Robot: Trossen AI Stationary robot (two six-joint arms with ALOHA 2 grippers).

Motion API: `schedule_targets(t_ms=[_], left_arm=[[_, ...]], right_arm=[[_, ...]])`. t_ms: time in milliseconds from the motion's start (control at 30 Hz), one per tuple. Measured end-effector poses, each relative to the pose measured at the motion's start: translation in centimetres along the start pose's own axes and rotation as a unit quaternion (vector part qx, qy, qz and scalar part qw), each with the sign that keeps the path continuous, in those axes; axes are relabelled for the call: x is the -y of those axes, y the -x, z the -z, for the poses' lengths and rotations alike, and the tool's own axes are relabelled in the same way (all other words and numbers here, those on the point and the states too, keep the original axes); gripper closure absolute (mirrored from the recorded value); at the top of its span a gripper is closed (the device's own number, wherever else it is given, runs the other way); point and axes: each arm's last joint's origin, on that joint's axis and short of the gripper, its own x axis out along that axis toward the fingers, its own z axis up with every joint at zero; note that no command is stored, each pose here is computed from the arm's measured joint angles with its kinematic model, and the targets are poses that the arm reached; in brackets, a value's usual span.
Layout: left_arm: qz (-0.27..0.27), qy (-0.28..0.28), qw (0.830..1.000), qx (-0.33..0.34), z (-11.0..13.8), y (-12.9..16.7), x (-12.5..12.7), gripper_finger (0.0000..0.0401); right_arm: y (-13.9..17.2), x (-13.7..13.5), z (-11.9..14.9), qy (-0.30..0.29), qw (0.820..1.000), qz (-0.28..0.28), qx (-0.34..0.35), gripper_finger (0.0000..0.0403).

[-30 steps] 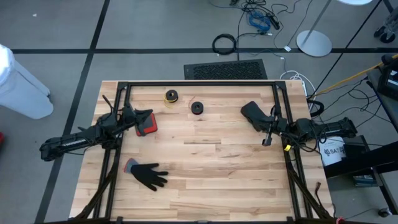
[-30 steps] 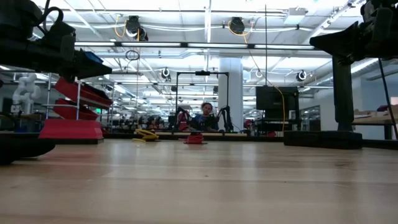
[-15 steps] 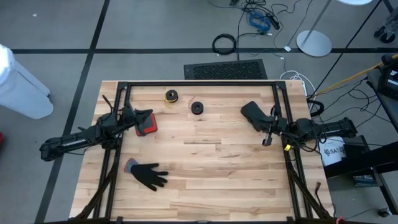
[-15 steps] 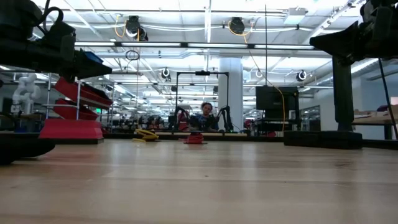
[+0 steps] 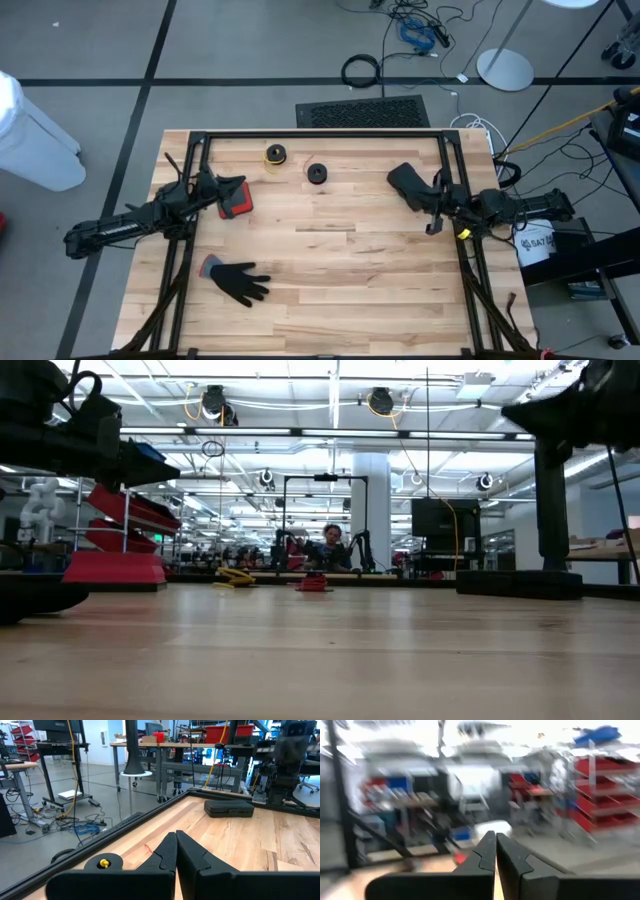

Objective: Coil cords
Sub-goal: Uncoil the yellow wire from the spool

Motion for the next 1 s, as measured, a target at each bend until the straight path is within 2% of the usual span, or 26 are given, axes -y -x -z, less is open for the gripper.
schedule_targets(t_ms=[100,200,267,367,467,533,600,667,767,900,1000], left_arm=[[0.000,0.000,1.000,0.000,0.0,0.0,0.0,0.0396],[0.000,0.000,1.000,0.000,0.0,0.0,0.0,0.0396],[0.000,0.000,1.000,0.000,0.0,0.0,0.0,0.0395],[0.000,0.000,1.000,0.000,0.0,0.0,0.0,0.0395],[0.000,0.000,1.000,0.000,0.0,0.0,0.0,0.0395],[0.000,0.000,1.000,0.000,0.0,0.0,0.0,0.0396],[0.000,0.000,1.000,0.000,0.0,0.0,0.0,0.0395],[0.000,0.000,1.000,0.000,0.0,0.0,0.0,0.0396],[0.000,0.000,1.000,0.000,0.0,0.0,0.0,0.0396],[0.000,0.000,1.000,0.000,0.0,0.0,0.0,0.0396],[0.000,0.000,1.000,0.000,0.0,0.0,0.0,0.0395]], right_arm=[[0.0,-0.1,-1.9,-0.021,0.995,-0.026,0.095,0.0382],[-0.1,-0.2,-4.1,-0.009,0.983,-0.035,0.180,0.0357],[-0.6,-0.4,-6.0,0.011,0.979,-0.030,0.203,0.0339],[-2.2,-1.0,-9.1,0.043,0.982,-0.029,0.184,0.0311],[-5.0,-2.1,-11.9,0.082,0.990,-0.039,0.106,0.0287],[-7.0,-2.8,-13.4,0.117,0.992,-0.050,0.022,0.0275],[-8.8,-3.5,-14.2,0.147,0.985,-0.048,-0.079,0.0270],[-10.2,-3.8,-14.5,0.168,0.969,-0.023,-0.182,0.0270],[-11.4,-4.1,-13.9,0.184,0.931,0.014,-0.316,0.0277],[-11.5,-4.3,-11.7,0.169,0.881,0.030,-0.441,0.0291],[-11.1,-4.3,-9.4,0.143,0.848,0.023,-0.510,0.0300]])
